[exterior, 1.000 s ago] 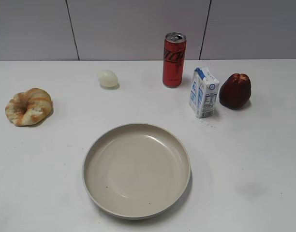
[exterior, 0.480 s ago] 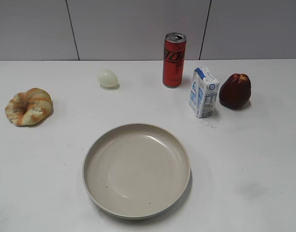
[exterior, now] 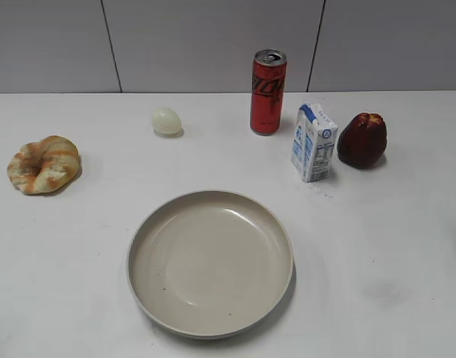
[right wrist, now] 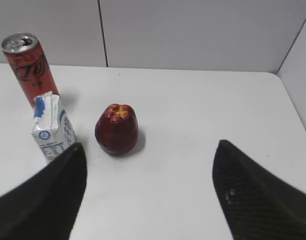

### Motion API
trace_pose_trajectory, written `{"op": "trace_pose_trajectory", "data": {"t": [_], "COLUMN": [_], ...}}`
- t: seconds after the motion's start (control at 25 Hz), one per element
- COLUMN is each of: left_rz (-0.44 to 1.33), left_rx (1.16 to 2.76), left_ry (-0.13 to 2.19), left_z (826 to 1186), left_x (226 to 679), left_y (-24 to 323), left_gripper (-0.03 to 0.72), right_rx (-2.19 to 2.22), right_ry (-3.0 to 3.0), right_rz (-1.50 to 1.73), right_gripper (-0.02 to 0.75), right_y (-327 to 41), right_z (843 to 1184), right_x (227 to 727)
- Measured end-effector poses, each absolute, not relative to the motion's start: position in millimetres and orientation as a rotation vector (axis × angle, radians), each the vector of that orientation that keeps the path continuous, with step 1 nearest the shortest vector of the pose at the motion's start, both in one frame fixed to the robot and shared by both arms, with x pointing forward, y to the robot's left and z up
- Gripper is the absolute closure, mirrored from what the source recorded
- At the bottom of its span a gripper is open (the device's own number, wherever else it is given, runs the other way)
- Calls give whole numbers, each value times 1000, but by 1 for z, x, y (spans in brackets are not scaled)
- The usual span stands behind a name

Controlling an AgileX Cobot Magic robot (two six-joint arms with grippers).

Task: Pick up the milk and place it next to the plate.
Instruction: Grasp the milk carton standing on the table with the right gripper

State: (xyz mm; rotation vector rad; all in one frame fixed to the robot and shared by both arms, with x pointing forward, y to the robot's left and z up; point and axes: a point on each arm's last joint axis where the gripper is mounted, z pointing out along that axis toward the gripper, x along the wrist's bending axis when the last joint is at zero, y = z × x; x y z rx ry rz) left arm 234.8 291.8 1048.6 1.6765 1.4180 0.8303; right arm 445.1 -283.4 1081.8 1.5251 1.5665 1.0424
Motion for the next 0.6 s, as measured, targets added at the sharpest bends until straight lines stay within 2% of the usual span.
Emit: {"op": "trace_pose_trajectory", "data": {"t": [0.28,0.6], "left_rz": [830,830], "left_rx": [1677,1677], "left_ry": [1418,1418], "left_z": [1049,1049], "left_x": [235,235], "left_y": [292,292], "left_gripper": [461,461], "right_rx": [1544,1681], "right_ry": [1999,2281], "right_rz": [876,623], "right_gripper": [117,106], "right_y": [-217,-175], "right_z": [1070,1020], "right_x": [545,636]}}
